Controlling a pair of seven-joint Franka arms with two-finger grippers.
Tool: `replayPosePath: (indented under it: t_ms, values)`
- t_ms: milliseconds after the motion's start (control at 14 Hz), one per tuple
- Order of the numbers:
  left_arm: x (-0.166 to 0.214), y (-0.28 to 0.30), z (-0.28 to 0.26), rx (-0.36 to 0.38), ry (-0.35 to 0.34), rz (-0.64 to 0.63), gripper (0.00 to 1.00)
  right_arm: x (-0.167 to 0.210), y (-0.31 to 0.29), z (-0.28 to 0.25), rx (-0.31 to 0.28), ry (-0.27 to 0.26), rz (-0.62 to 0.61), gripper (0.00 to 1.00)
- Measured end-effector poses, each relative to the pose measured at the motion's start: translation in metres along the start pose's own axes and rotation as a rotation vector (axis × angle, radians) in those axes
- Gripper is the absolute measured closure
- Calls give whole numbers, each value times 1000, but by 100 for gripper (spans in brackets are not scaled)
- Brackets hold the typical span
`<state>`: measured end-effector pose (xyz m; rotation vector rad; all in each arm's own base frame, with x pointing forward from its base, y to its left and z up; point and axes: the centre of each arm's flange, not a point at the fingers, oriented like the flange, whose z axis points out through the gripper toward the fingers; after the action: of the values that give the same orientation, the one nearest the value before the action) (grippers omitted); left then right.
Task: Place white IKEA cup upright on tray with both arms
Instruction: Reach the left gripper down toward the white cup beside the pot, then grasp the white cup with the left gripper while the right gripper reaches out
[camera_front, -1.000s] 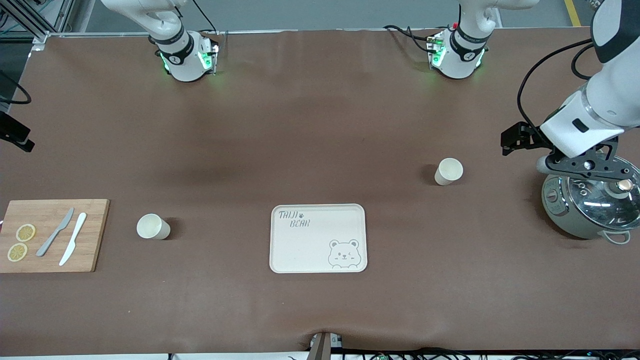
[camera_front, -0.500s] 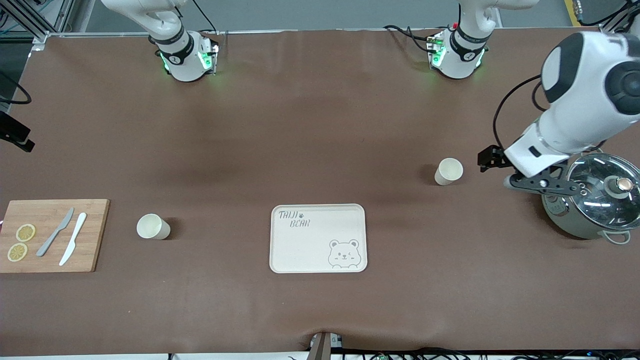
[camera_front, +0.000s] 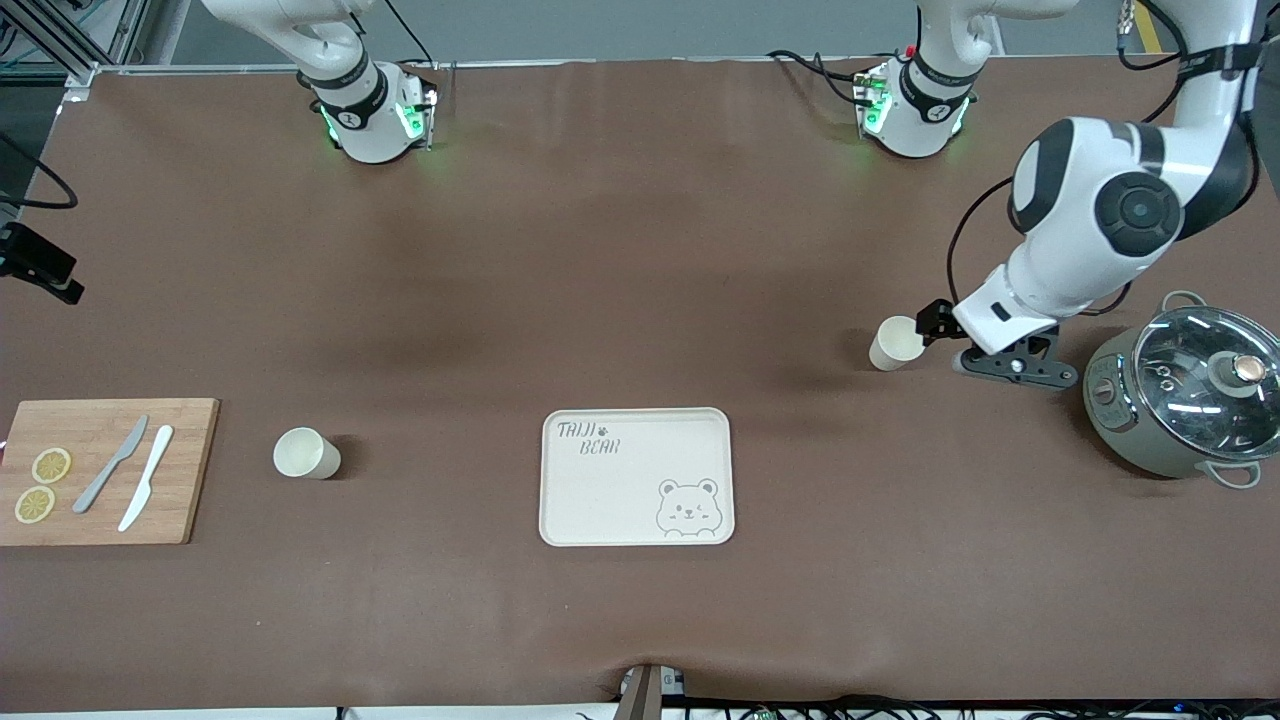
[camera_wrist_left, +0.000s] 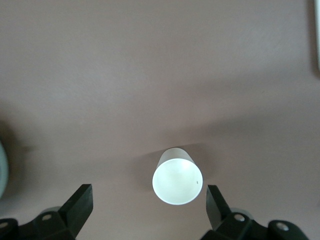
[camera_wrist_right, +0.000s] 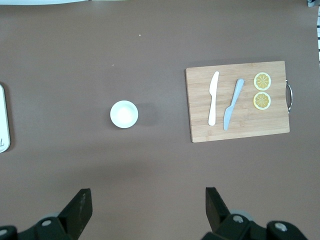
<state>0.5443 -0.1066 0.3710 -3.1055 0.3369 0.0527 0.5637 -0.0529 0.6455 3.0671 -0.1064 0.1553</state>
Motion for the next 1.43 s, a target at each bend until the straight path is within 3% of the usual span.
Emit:
replayPosePath:
  t_ms: [429, 714, 1071, 1429]
  values:
    - [-39, -11, 83, -3, 46, -18, 0, 5, -33, 9, 3, -13, -56, 0]
    - [-48, -10, 97, -3, 67, -16, 0, 14, -55, 32, -1, -45, -91, 0]
    - [-55, -9, 119, -4, 96, -15, 0, 41, -75, 92, 68, -76, -84, 0]
    - [-60, -8, 131, -4, 107, -14, 0, 60, -80, 134, 62, -69, -101, 0]
